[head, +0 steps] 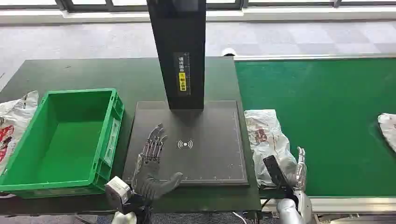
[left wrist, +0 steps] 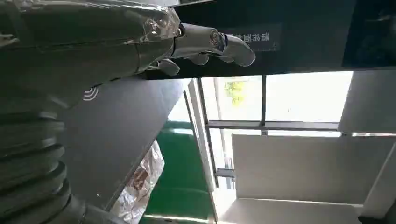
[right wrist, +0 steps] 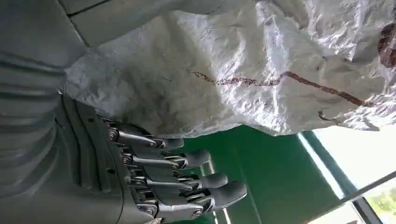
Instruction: Moved the parcel from conveyor to table for the left to box.
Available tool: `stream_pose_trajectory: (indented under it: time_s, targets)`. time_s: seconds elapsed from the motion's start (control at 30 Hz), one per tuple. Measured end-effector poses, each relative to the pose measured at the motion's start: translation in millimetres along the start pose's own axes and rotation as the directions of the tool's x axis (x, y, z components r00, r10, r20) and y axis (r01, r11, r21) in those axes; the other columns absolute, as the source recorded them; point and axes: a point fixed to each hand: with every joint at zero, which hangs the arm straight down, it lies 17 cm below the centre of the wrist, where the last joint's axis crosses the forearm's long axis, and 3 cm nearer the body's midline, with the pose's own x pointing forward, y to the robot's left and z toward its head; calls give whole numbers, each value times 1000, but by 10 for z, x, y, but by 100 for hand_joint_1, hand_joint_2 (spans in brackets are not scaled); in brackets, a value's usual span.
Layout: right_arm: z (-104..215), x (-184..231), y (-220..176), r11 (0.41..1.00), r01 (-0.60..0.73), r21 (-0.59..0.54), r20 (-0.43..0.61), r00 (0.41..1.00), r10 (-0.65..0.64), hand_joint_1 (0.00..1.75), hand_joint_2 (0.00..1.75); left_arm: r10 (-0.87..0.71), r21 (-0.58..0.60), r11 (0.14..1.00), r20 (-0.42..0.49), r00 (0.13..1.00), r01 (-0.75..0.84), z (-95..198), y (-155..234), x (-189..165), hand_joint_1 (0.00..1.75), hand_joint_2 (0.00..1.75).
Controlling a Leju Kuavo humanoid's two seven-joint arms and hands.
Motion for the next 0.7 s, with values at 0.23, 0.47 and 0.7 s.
stream_pose_trajectory:
  time_s: [0.23,0.47,0.7]
  targets:
    - [56,-38,231,995,13,98,-16,1000,-12,0,175,1,-1,1000,1,1000,-1,-15,3,-5,0,175]
    - [161,-85,564,967,-66,245,-39,996,77,175,175,8,1,1000,0,1000,-8,-36,14,-13,0,175]
    - [155,-50,626,957,-85,277,-18,995,94,175,175,7,5,1000,0,1000,-7,-36,22,-14,0,175]
